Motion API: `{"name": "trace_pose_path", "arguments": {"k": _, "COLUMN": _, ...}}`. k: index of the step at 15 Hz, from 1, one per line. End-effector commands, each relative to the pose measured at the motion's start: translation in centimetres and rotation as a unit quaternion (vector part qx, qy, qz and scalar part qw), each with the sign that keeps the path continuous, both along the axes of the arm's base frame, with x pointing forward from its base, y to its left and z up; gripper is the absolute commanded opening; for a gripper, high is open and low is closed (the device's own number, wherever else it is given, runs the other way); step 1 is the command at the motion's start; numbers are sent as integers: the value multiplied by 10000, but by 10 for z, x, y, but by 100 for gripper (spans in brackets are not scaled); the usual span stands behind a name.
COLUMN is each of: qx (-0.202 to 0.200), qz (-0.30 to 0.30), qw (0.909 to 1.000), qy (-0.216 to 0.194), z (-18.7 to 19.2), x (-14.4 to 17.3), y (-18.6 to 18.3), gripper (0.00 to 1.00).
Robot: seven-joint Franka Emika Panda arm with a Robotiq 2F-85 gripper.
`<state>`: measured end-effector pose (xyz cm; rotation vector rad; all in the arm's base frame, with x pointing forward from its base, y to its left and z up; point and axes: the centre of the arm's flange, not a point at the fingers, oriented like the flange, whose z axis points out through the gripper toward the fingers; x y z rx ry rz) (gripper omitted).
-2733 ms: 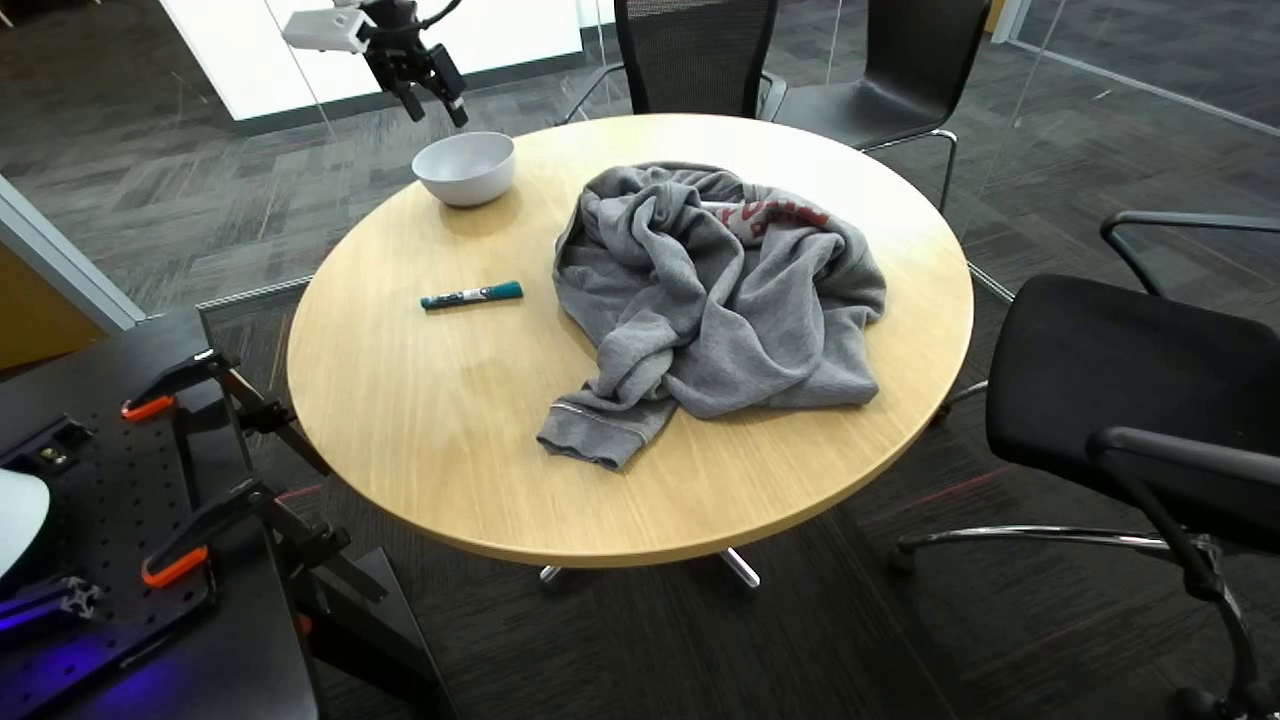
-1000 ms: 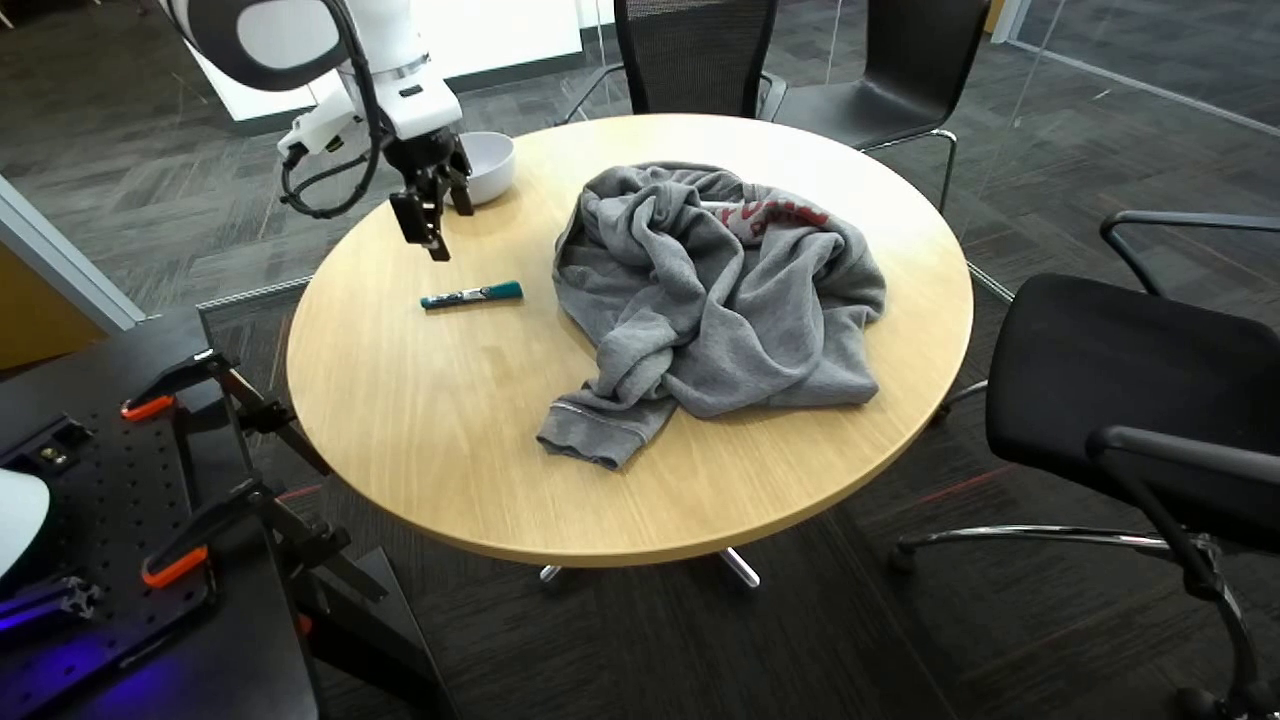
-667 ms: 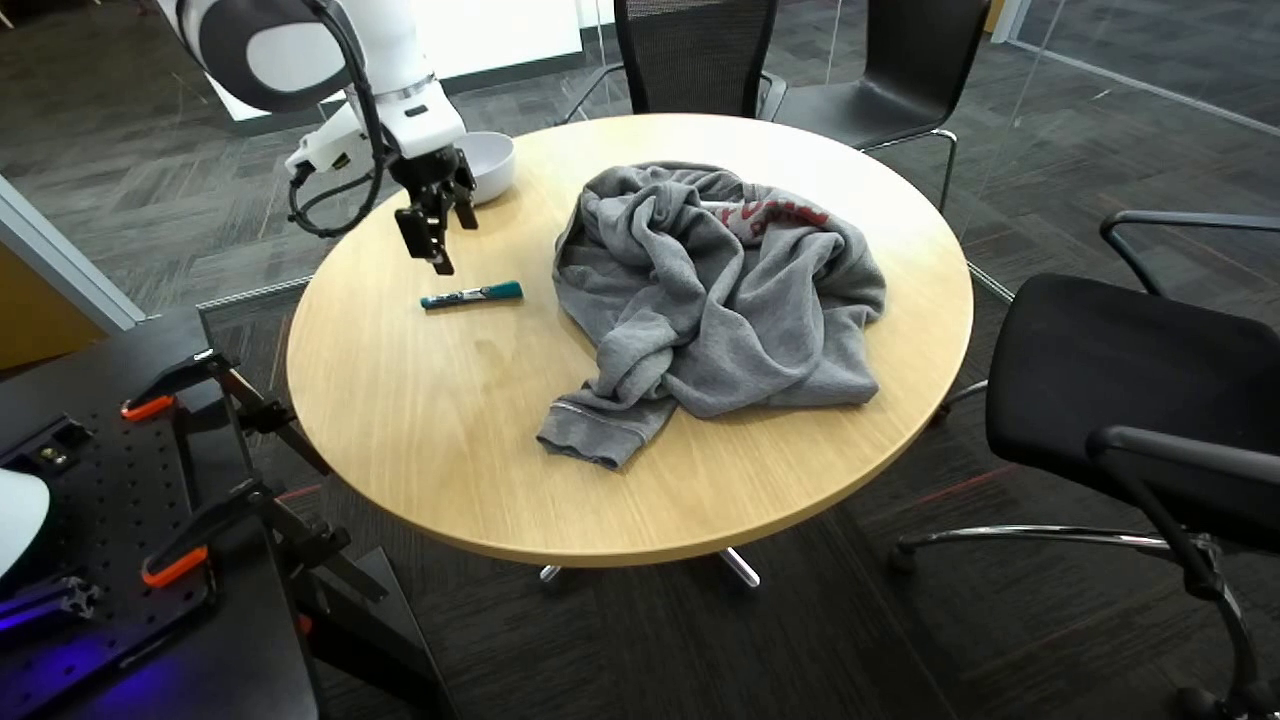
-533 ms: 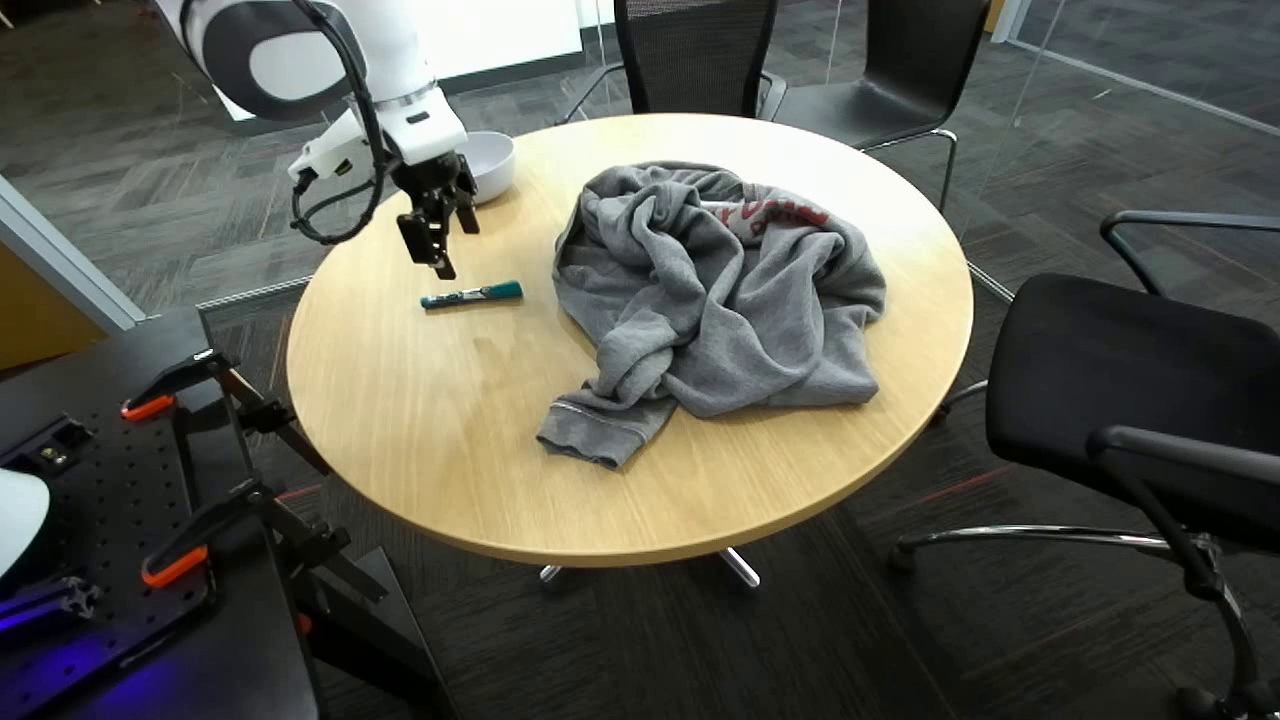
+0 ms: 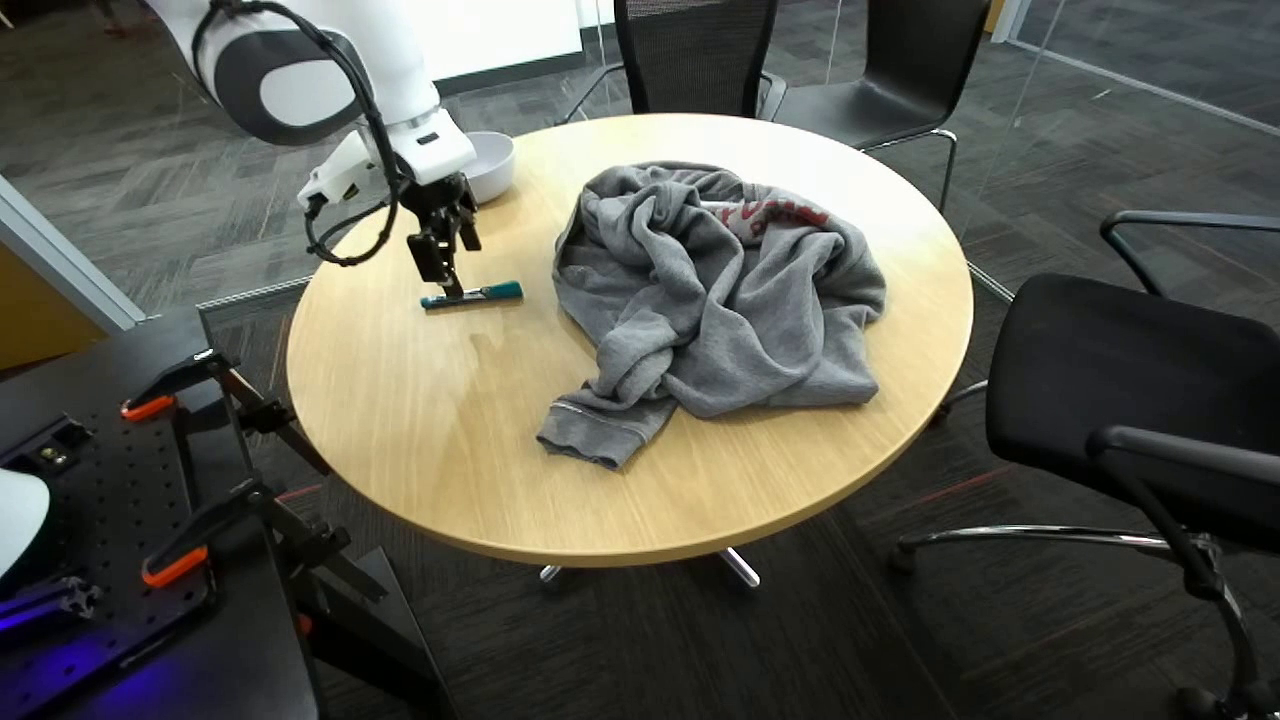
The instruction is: Slide the bowl to the left then put the pen inside the bowl
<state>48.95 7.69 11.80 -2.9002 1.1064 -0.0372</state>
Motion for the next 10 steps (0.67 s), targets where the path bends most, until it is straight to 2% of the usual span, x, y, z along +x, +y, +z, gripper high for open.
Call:
{"name": "trace_pose_path", "arguments": {"k": 1, "qx": -81, "qz": 259, "qw": 9996, "qy": -106, "z": -5, "x": -1, "y": -6, "gripper": 100}}
{"name": "trace_pose_path", "arguments": {"k": 9, "qx": -104, "qz": 497, "qw": 9986, "qy": -149, "z": -14, "x": 2, "y": -8, "gripper": 100}}
{"name": "trace_pose_path", "arguments": {"k": 10, "qx": -106, "qz": 514, "qw": 9985, "qy": -145, "z": -15, "x": 2, "y": -9, "gripper": 96}}
